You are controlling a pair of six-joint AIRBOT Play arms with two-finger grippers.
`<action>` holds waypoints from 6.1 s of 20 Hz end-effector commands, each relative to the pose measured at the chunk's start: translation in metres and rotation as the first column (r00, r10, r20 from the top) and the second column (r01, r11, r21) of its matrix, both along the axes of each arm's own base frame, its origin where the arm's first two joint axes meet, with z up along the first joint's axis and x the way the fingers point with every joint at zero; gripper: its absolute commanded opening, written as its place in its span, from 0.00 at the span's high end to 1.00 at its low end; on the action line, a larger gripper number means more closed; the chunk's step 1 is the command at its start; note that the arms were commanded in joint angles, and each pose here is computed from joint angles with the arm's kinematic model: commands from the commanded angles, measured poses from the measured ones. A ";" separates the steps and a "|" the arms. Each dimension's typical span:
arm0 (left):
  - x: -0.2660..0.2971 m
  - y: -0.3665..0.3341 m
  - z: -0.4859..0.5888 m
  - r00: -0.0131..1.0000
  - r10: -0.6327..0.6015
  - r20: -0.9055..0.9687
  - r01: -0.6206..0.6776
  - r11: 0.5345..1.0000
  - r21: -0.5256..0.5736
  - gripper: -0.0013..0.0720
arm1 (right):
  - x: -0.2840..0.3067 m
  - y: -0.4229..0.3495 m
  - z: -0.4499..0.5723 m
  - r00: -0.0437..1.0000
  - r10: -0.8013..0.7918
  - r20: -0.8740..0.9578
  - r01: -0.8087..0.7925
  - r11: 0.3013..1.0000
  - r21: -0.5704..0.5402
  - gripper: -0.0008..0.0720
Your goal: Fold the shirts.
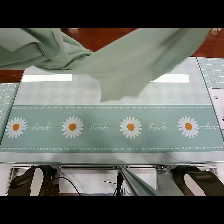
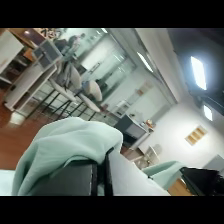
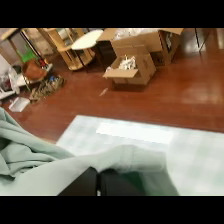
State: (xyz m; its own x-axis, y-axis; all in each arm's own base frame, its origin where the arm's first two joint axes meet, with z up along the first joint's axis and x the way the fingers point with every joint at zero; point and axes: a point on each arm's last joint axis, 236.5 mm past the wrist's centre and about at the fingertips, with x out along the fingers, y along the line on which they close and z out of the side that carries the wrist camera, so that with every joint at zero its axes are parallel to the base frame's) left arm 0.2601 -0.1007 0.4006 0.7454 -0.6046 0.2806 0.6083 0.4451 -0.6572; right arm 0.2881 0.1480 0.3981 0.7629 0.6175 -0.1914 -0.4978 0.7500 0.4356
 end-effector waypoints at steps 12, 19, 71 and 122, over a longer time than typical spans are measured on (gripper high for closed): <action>-0.031 -0.042 -0.080 0.957 -0.162 -0.241 0.227 0.935 0.272 0.91 | -0.043 -0.044 -0.078 0.953 -0.105 -0.285 -0.001 0.937 -0.349 0.95; -0.032 -0.044 -0.066 0.958 -0.182 -0.223 0.230 0.950 0.211 0.00 | -0.044 -0.054 -0.085 0.943 -0.141 -0.301 0.015 0.923 -0.385 0.95; 0.033 -0.163 -0.494 0.196 -0.200 -0.960 0.682 0.731 -0.013 0.04 | 0.013 -0.097 -0.139 0.868 -0.299 -0.396 0.046 0.843 -0.536 0.95; -0.148 -0.013 -0.052 0.866 0.458 -0.201 -0.134 0.599 0.789 0.94 | -0.149 -0.153 -0.038 0.865 -0.494 -0.089 0.357 0.729 -0.584 0.95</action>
